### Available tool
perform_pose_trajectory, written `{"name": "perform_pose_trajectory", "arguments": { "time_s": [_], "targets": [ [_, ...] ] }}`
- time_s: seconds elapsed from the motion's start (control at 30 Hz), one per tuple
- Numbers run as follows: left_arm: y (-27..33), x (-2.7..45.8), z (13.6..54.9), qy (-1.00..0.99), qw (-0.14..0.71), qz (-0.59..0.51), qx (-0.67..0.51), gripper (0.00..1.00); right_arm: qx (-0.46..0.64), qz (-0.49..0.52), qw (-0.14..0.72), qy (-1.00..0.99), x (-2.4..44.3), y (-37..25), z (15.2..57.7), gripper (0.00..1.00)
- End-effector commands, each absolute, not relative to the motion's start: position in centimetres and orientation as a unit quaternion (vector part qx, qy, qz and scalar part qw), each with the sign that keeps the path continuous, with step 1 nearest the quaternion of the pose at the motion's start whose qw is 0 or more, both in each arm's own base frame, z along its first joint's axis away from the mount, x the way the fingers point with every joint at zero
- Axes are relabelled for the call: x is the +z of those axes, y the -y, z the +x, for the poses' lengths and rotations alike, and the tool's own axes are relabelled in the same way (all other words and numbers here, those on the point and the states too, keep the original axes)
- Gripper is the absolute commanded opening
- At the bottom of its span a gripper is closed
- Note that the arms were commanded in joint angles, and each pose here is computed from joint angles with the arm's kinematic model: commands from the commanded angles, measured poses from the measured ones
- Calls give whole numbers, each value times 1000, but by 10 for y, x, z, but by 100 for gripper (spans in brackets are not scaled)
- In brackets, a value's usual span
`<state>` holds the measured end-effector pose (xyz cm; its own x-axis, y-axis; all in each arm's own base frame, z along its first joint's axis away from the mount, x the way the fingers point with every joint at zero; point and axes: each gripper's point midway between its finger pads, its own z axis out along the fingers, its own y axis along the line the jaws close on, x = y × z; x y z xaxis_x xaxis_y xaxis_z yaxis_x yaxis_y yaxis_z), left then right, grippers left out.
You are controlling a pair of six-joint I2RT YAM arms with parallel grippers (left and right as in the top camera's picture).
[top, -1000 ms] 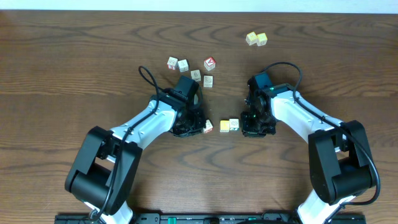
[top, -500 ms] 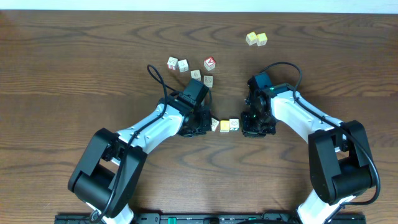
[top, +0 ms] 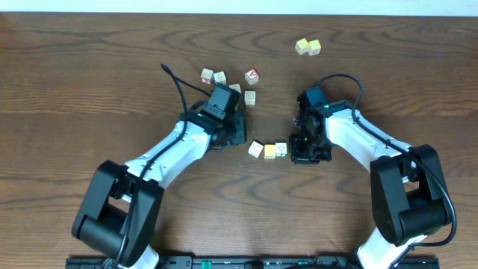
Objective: Lift 3 blocks
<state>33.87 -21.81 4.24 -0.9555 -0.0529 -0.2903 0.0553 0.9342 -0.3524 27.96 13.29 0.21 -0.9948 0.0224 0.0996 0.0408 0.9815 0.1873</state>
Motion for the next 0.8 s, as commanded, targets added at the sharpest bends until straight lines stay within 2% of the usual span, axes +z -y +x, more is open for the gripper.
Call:
{"name": "perform_pose_trajectory", "arguments": {
  "time_s": [0.0,0.77],
  "targets": [
    [241,33,330,-971,128,32,-201,7,-96,-9,37,995,7,-138,285,11],
    [242,21,307,-976,79,16,-204,7,-96,-9,38,995,7,-138,285,11]
  ]
}}
